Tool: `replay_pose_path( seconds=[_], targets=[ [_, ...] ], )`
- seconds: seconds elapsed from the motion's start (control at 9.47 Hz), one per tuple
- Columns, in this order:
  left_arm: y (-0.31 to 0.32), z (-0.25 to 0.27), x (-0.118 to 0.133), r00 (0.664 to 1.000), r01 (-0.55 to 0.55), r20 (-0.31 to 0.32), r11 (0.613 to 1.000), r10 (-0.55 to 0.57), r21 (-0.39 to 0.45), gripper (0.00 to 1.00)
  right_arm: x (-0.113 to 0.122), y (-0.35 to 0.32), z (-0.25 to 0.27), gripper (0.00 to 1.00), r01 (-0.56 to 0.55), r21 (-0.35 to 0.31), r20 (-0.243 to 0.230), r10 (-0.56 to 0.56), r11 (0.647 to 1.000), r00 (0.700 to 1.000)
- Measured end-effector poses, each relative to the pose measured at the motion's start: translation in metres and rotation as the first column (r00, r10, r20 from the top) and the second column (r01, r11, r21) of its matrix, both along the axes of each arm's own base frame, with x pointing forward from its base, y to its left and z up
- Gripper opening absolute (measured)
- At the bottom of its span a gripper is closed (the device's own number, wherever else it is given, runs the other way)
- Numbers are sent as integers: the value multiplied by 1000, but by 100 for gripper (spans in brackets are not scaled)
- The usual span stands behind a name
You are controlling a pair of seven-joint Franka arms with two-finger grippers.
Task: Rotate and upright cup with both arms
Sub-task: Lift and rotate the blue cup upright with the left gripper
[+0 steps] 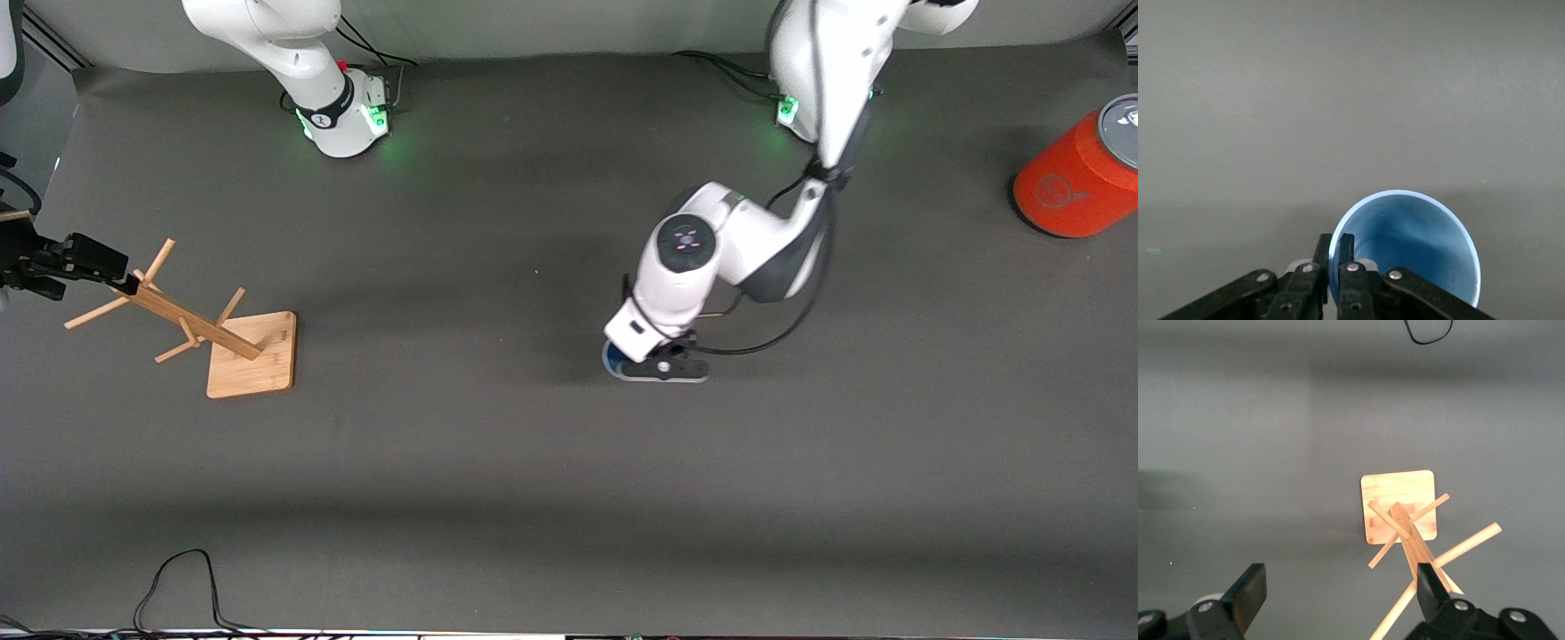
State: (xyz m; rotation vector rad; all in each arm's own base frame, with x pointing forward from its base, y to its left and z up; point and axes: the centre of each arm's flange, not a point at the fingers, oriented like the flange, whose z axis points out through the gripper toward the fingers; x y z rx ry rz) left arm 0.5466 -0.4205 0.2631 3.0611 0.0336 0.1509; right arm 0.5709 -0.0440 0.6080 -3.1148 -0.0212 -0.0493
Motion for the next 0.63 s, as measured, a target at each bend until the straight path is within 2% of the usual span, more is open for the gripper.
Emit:
replay_pose_path(
  seconds=[0.63],
  targets=[
    [-16,-13,-7,999,-34,18,999,34,-26,8,0,-2,0,100,4,0,4,-4,1000,1000]
  ],
)
